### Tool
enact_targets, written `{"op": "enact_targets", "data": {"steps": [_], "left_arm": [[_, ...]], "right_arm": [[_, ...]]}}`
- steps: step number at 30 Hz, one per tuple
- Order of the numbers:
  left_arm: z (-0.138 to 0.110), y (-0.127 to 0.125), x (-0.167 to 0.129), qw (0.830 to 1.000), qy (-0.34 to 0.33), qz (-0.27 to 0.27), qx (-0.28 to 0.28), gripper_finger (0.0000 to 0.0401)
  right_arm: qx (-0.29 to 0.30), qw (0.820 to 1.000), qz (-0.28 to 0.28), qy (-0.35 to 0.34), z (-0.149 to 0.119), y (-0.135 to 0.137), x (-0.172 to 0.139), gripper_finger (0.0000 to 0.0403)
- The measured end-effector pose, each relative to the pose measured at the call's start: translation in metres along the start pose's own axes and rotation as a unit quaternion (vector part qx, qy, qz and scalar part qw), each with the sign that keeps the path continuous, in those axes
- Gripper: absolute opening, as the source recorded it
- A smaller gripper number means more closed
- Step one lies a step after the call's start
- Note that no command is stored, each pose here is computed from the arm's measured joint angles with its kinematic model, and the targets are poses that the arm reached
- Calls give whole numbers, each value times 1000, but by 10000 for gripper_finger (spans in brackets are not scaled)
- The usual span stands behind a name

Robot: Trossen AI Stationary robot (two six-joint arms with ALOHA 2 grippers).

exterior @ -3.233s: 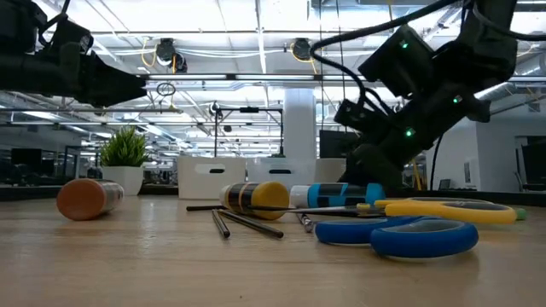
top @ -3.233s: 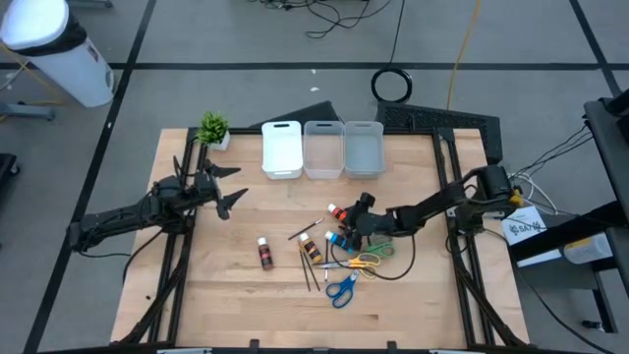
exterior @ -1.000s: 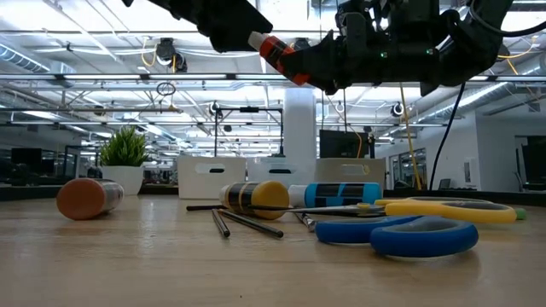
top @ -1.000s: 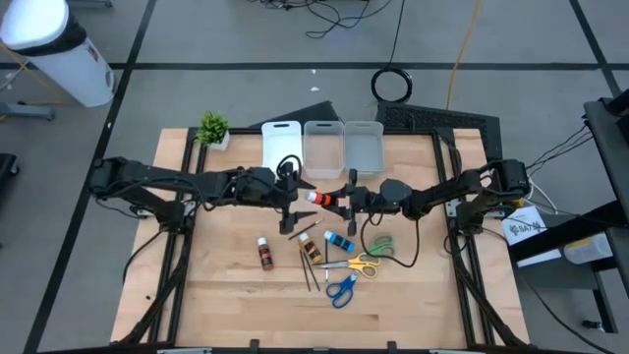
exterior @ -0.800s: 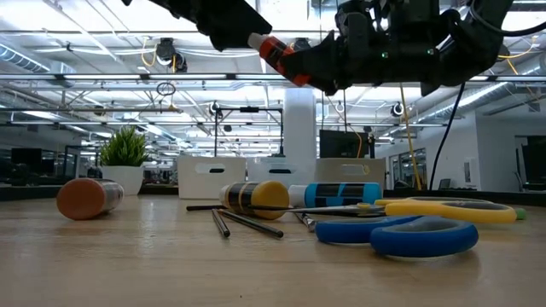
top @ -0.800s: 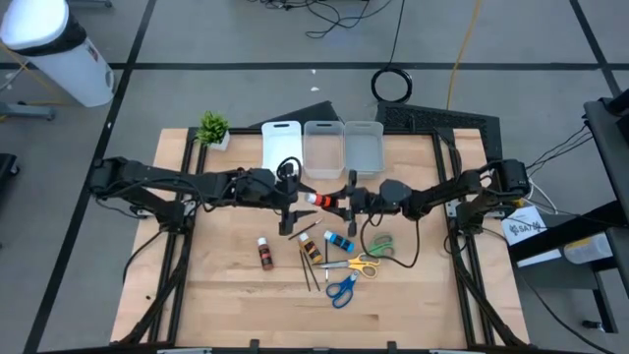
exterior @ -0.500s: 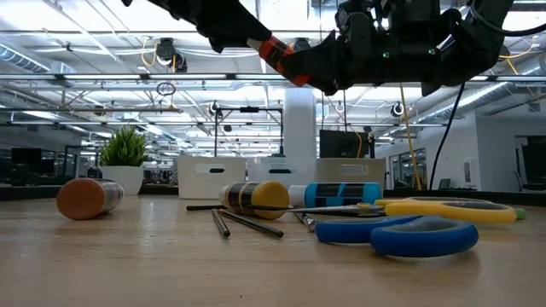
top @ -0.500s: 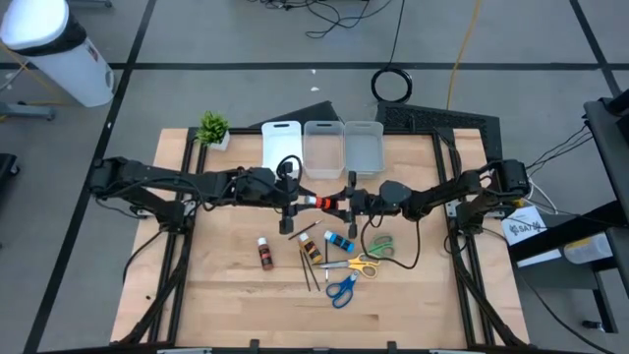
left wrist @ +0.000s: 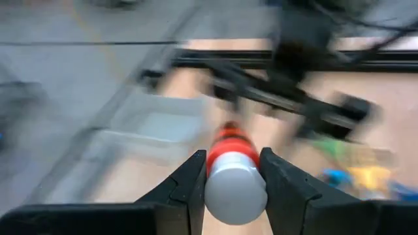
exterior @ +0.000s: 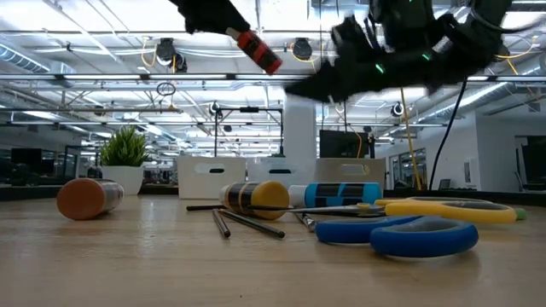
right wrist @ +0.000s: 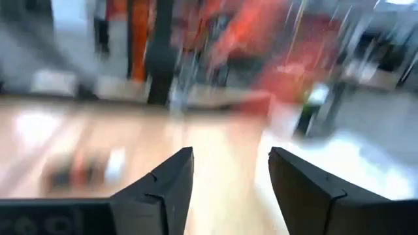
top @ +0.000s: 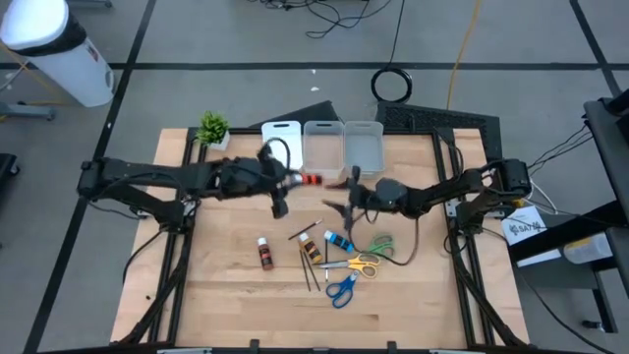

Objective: Pick & Place Paint Supplies
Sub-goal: Put the orange paint bottle into the white bin

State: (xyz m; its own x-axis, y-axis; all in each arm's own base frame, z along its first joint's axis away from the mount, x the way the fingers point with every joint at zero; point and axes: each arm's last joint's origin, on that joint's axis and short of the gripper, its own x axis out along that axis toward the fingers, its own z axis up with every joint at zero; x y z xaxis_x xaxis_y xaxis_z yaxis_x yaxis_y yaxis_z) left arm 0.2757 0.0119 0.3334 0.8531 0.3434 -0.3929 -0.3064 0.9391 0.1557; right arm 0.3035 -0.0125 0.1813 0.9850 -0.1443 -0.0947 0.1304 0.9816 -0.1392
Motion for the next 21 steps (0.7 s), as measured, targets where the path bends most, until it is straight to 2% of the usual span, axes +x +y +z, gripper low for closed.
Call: {"op": "enact_targets", "data": {"steps": [2,6,9,13,18,21], "left_arm": [[9,4,-6,1000,1,27,1,123],[17,15,-13,995,41,85,11,123],[26,37,-12,990,57,131,-12,123],[25,69,-3,979,108,168,-43,123],[2,119,18,954,203,196,-96,123],[-18,145,36,941,251,183,-134,123]], "right_arm": [[10,1000,9,27,-7,3,1,199],[25,1000,5,17,-1,0,1,206],[34,997,20,69,-15,3,0,206],[42,997,35,58,-10,3,1,202],[41,997,39,61,-12,4,0,201],[41,997,38,62,-12,3,0,201]]}}
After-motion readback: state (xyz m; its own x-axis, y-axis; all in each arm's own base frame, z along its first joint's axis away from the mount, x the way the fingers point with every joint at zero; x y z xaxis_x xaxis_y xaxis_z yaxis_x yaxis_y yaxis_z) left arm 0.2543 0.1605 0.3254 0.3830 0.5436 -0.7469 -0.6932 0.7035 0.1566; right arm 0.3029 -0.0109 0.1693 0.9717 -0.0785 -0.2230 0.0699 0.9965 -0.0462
